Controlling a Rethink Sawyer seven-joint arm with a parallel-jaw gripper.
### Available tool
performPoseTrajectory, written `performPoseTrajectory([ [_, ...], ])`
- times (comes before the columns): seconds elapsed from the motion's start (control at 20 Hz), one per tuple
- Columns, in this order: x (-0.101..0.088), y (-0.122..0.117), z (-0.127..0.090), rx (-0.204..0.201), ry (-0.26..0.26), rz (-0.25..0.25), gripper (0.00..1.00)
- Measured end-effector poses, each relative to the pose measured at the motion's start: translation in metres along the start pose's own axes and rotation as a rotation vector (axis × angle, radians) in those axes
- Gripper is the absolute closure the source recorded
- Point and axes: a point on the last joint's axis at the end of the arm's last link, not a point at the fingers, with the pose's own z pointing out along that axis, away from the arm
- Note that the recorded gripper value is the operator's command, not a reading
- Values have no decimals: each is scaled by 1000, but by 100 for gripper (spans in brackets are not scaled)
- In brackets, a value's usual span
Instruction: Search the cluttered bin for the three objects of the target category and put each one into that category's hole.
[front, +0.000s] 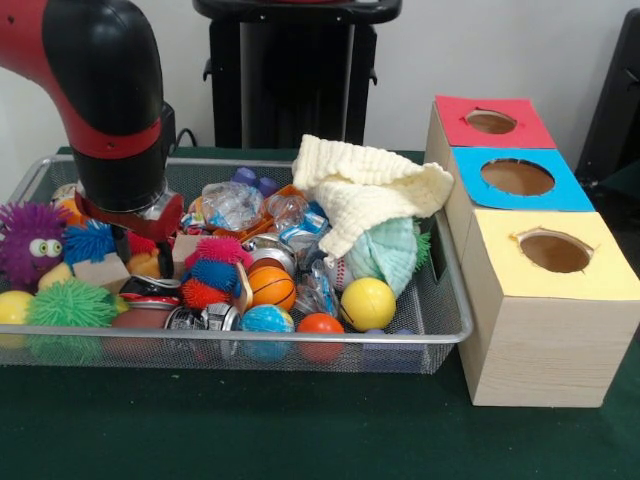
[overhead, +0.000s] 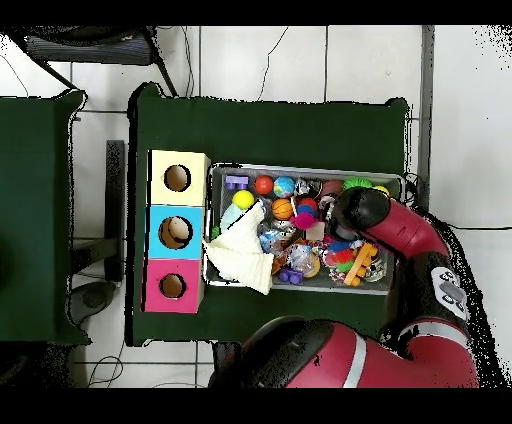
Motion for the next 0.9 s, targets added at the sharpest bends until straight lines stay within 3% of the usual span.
performPoseTrajectory([
  [0.9,-1,-3,-1,-26,-2,36,0],
])
